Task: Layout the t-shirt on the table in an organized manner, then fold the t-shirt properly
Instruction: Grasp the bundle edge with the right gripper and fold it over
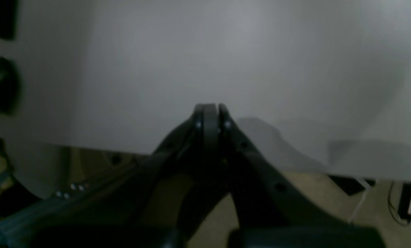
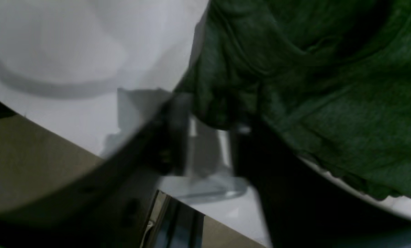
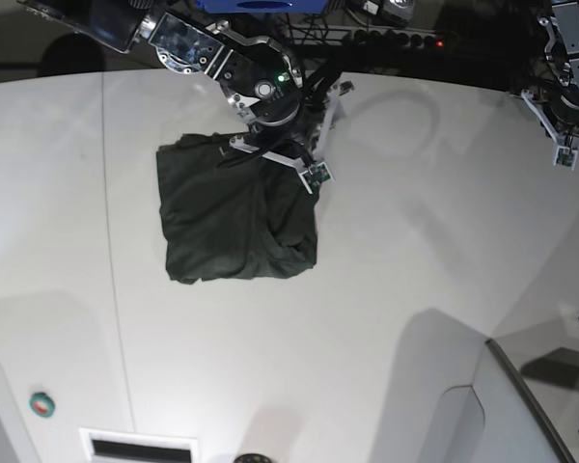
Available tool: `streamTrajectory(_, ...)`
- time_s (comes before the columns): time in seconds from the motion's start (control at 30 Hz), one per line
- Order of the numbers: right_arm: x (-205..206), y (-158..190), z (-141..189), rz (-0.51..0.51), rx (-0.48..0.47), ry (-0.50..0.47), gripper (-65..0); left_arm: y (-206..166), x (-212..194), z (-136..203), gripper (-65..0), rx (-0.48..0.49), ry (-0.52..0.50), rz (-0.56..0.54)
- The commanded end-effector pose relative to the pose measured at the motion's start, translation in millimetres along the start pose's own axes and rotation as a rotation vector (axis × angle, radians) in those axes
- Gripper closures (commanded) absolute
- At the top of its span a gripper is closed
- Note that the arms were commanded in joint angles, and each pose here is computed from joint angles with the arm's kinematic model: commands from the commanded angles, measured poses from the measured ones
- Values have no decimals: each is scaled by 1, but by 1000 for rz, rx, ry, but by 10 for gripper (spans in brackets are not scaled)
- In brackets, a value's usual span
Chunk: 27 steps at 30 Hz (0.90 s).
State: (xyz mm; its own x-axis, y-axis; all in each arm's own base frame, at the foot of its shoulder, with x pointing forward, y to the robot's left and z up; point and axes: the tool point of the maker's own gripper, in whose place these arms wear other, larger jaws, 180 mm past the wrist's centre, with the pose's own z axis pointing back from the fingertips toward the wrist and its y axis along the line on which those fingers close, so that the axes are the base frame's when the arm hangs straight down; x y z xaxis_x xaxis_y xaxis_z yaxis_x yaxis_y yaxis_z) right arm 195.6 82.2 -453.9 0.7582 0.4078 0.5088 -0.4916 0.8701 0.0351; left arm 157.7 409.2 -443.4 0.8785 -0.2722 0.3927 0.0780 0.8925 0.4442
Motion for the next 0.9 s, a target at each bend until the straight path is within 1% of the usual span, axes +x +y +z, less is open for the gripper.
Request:
streamTrajectory(0.0,17,3,5,0,8,-52,-230,16,9,3,0,36,-30,-13)
streamTrajectory(0.03,19,4,6,-1,11,-58,-246,16,9,3,0,36,-30,-13)
streamTrajectory(0.13,32,7,17,-12,32,-101,-227,16,10,3,0,36,-31,-13)
streamTrajectory(0.23,68,7,35,-14,49,-203,-222,16,12,4,0,39,-38,-15)
streamTrajectory(0.3,94,-3,37,8,28,-242,-222,16,13,4,0,37,-42,-11)
streamTrajectory(0.43,141,-31,21,65,-70,-244,-224,14,15,5,0,35,-49,-7)
streamTrajectory(0.5,164,-44,16,84,-116,-260,-227,13,16,5,0,34,-52,-5)
streamTrajectory(0.57,178,-52,5,97,-159,-243,-228,9,20,7,0,31,-63,0)
streamTrajectory(0.67,186,-63,-13,109,-219,-192,-228,6,25,9,0,32,-79,2)
streamTrajectory(0.77,188,-73,-26,118,-260,-183,-228,5,26,9,0,32,-80,2)
streamTrajectory(0.87,181,-75,-33,145,-259,-153,-230,5,26,8,0,31,-79,4)
